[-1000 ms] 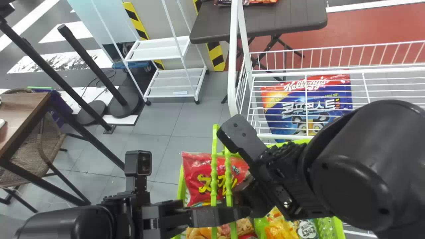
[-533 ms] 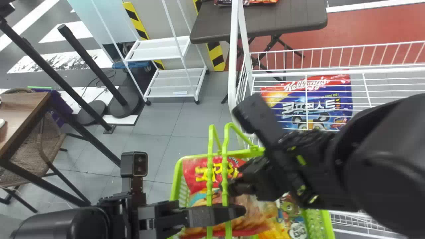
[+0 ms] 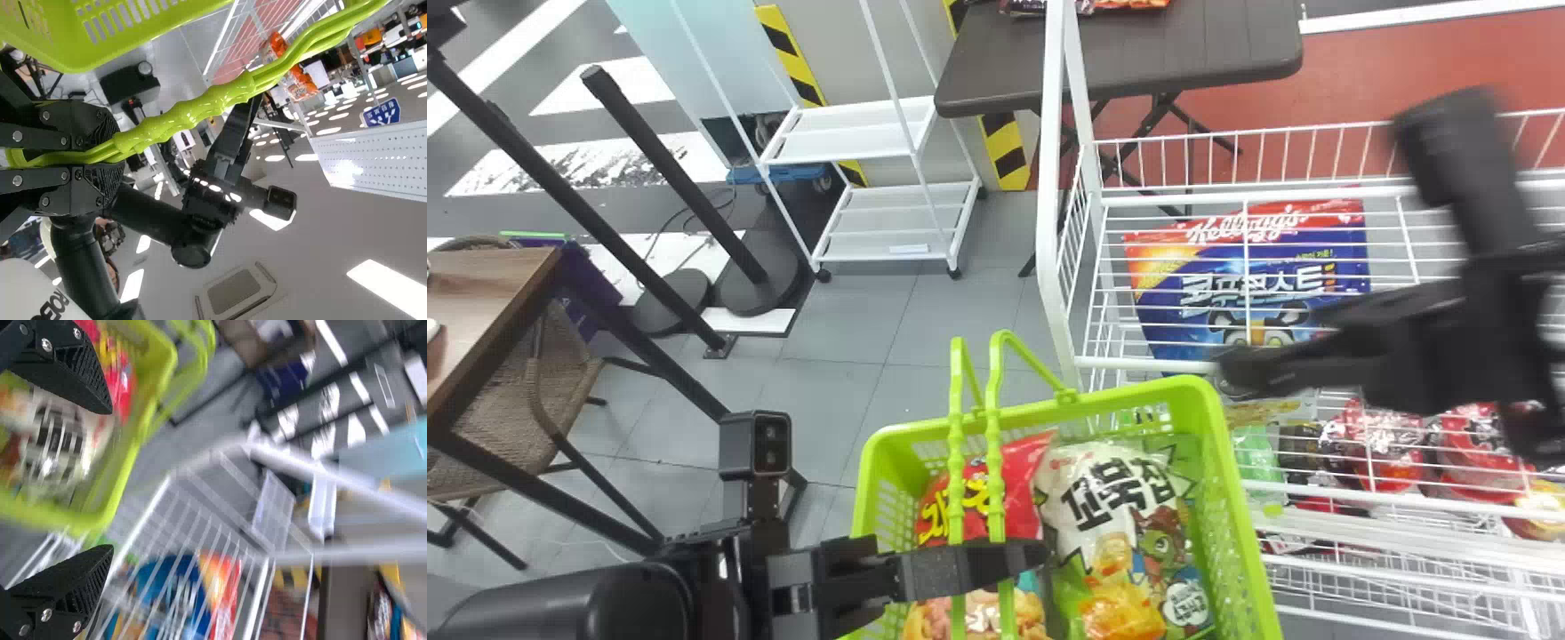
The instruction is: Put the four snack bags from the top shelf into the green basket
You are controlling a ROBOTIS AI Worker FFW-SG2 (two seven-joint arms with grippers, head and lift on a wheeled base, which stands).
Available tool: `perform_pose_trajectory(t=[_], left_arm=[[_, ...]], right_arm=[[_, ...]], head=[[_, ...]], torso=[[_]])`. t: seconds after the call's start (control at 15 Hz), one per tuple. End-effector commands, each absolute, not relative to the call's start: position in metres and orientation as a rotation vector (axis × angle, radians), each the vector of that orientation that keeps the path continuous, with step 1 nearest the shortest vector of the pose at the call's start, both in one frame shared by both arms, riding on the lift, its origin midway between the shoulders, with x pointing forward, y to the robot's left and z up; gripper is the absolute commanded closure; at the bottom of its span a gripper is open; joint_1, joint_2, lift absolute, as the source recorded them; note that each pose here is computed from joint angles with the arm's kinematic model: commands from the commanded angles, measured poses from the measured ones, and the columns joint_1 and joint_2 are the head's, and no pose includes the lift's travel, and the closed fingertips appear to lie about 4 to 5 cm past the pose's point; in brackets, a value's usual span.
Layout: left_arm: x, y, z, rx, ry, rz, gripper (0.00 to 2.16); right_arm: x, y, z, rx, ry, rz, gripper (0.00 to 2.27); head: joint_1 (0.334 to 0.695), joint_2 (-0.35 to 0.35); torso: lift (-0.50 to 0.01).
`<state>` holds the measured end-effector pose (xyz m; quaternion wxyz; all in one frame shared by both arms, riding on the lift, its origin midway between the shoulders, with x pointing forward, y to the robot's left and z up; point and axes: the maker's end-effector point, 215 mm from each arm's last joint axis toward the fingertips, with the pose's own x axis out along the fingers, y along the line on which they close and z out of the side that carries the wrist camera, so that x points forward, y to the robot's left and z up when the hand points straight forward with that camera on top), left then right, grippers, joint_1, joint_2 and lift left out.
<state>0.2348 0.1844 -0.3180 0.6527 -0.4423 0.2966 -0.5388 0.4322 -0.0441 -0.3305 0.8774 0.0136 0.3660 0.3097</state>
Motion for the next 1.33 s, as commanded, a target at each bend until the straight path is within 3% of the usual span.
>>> perform_pose_trajectory(t=[0.0, 0.13, 0.2, 0.27, 0.47, 0.87, 1.27], left_arm=[[0.235, 0.188, -0.32, -1.014, 0.673, -1.222, 2.15], [0.236, 0.187, -0.321, -1.014, 0.672, -1.224, 2.15], [0.236, 0.187, -0.321, -1.015, 0.672, -1.224, 2.15], [0.236, 0.187, -0.321, -1.015, 0.672, -1.224, 2.15], [0.236, 0.189, -0.325, -1.024, 0.679, -1.216, 2.15], [0.236, 0.193, -0.33, -1.039, 0.683, -1.204, 2.15], [0.236, 0.197, -0.335, -1.047, 0.686, -1.19, 2.15]], right_arm=[[0.453, -0.145, -0.37, 0.027, 0.836, 0.408, 0.09], [0.454, -0.194, -0.403, 0.041, 0.913, 0.309, 0.09], [0.456, -0.215, -0.418, 0.067, 0.951, 0.267, 0.09], [0.455, -0.235, -0.432, 0.075, 0.982, 0.219, 0.1], [0.52, -0.279, -0.414, 0.072, 0.792, 0.114, 0.1], [0.589, -0.32, -0.381, 0.051, 0.642, 0.029, 0.1], [0.627, -0.362, -0.378, -0.004, 0.641, -0.072, 0.11]], head=[[0.695, 0.263], [0.695, 0.149], [0.695, 0.058], [0.695, 0.024], [0.695, -0.092], [0.695, -0.158], [0.695, -0.197]], torso=[[0.0], [0.0], [0.0], [0.0], [0.0], [0.0], [0.0]])
